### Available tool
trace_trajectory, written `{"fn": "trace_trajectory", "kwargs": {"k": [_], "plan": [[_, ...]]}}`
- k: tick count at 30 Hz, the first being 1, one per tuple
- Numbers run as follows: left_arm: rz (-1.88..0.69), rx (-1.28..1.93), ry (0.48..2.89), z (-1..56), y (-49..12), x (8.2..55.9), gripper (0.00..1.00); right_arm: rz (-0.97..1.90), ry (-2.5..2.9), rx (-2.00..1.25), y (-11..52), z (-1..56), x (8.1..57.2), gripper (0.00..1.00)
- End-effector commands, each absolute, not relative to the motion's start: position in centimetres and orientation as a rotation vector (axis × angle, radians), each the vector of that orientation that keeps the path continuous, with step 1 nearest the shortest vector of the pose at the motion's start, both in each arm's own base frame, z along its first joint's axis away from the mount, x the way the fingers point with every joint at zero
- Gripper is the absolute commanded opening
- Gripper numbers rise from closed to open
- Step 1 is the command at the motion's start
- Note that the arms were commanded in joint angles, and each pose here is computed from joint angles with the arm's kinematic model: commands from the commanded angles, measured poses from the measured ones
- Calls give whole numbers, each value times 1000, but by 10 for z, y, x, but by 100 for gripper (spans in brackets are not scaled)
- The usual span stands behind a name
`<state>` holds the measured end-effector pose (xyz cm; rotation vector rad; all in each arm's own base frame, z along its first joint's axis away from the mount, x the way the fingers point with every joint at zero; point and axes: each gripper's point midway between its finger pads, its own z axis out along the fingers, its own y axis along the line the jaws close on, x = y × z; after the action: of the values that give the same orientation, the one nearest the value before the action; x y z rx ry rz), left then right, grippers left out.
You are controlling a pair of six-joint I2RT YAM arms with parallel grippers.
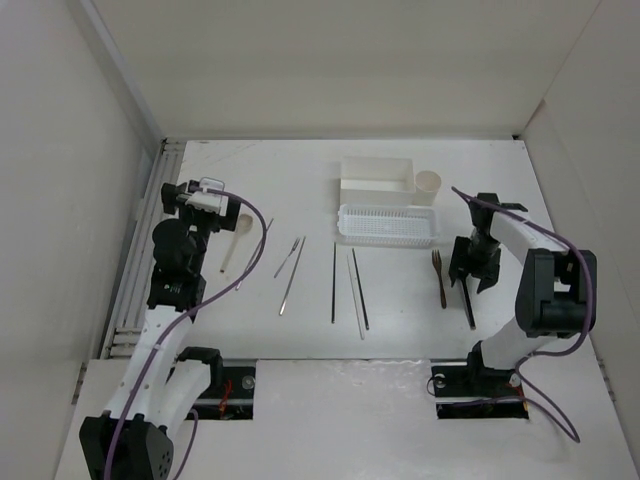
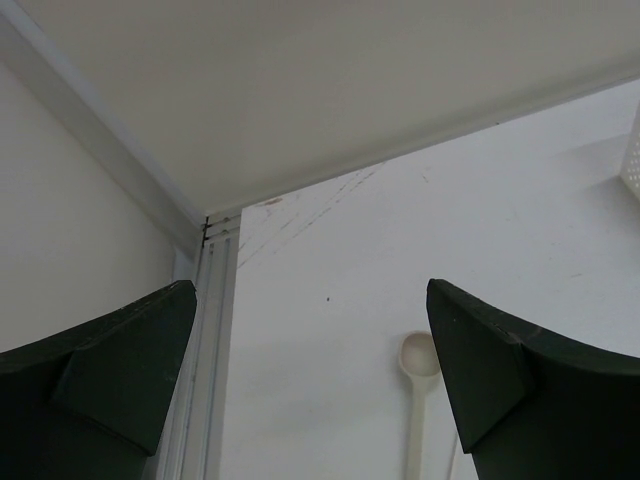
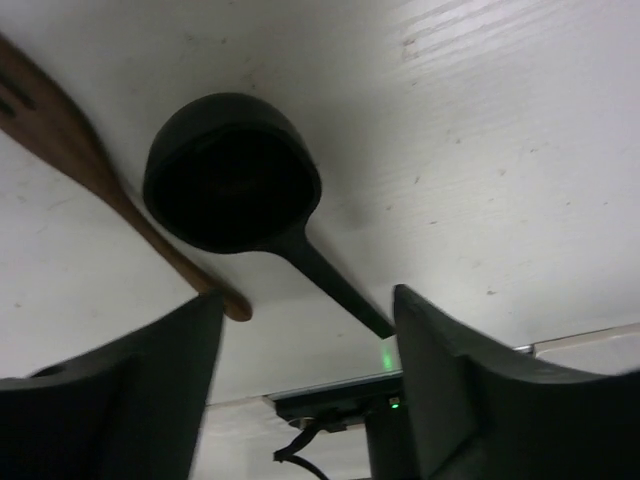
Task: Sort the eating utensils into containers
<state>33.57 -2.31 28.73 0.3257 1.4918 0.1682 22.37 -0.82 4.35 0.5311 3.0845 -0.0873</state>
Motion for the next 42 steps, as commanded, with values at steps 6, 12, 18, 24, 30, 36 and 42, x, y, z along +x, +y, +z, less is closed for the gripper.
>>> {"fn": "trace_trajectory", "kwargs": {"k": [6,12,18,24,30,36,42], "plan": [[234,233,1362,315,-9,329,100,-193,3139,608,-21,26,218,63],[262,215,1367,313,-3,327,100,-214,3158,609,-22,19,222,34],[262,217,1376,310,-3,329,100,-254,3137,590,-28,20,225,0],[254,221,1415,307,-4,333,100,-398,2902,666,-51,61,248,0],[155,292,1542,293,-22,345,100,-418,2360,426,-56,201,337,0],[-89,448,1570,300,-68,349,99,-463,1973,-368,45,319,451,0],[-200,304,1774,273,-65,365,92,-464,1654,-931,162,328,511,0]]}}
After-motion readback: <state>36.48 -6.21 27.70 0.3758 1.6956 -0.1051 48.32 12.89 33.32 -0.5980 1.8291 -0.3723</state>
